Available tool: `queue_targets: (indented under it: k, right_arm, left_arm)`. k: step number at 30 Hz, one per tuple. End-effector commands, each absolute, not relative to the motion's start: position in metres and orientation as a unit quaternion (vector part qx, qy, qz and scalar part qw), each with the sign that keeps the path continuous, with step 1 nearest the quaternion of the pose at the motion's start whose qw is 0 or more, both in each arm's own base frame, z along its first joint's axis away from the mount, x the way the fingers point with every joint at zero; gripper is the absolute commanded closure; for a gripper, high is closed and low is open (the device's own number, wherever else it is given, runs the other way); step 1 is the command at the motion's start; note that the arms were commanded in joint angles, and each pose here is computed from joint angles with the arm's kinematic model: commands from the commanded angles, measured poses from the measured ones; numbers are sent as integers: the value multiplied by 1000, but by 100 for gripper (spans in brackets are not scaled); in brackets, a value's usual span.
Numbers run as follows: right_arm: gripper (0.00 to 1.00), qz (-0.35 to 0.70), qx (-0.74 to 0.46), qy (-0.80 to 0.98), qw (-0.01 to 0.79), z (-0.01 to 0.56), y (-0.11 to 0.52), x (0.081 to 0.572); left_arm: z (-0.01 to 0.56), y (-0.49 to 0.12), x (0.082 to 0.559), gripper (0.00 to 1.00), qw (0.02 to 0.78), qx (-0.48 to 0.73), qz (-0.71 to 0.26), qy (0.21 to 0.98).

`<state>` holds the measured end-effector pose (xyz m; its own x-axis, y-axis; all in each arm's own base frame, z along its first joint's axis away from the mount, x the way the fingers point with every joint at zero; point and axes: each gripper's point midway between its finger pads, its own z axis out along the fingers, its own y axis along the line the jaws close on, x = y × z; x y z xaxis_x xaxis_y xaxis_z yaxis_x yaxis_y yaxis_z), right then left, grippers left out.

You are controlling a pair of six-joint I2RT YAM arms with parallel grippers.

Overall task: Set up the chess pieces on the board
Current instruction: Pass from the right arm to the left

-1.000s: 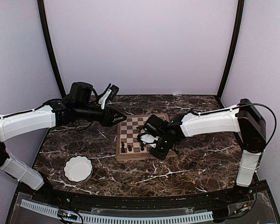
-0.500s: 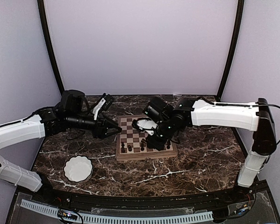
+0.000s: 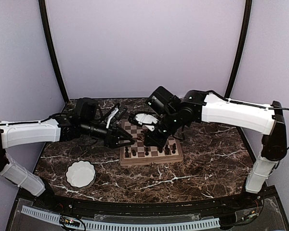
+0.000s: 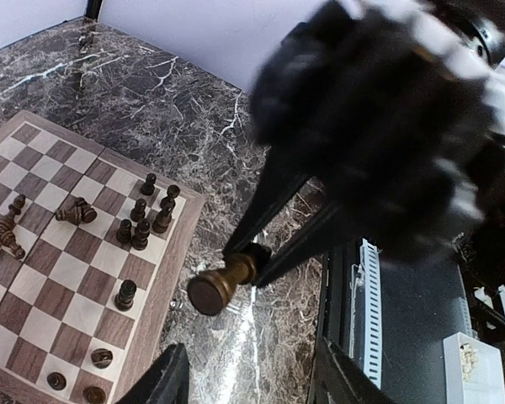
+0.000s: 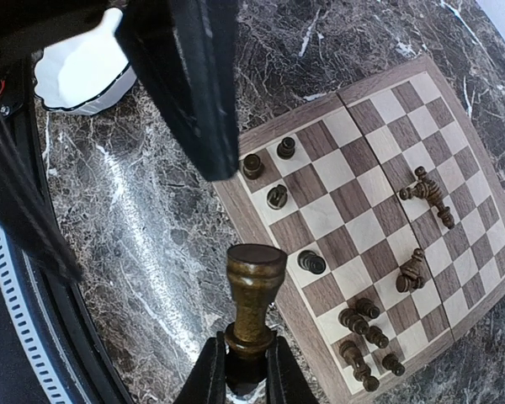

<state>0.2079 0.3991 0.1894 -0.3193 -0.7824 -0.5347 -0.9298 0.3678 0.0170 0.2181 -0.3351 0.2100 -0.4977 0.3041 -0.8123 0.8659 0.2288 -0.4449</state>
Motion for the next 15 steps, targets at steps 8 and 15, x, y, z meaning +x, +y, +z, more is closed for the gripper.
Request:
queue_targets:
  k: [8, 15]
  right_arm:
    - [95, 156, -570, 771, 237, 197, 405, 196]
    - [94, 149, -571, 769, 246, 199, 408, 195]
  left_arm:
    - [225, -360, 224, 51, 245, 365, -560, 702]
    - [218, -367, 219, 69, 197, 361, -589, 696]
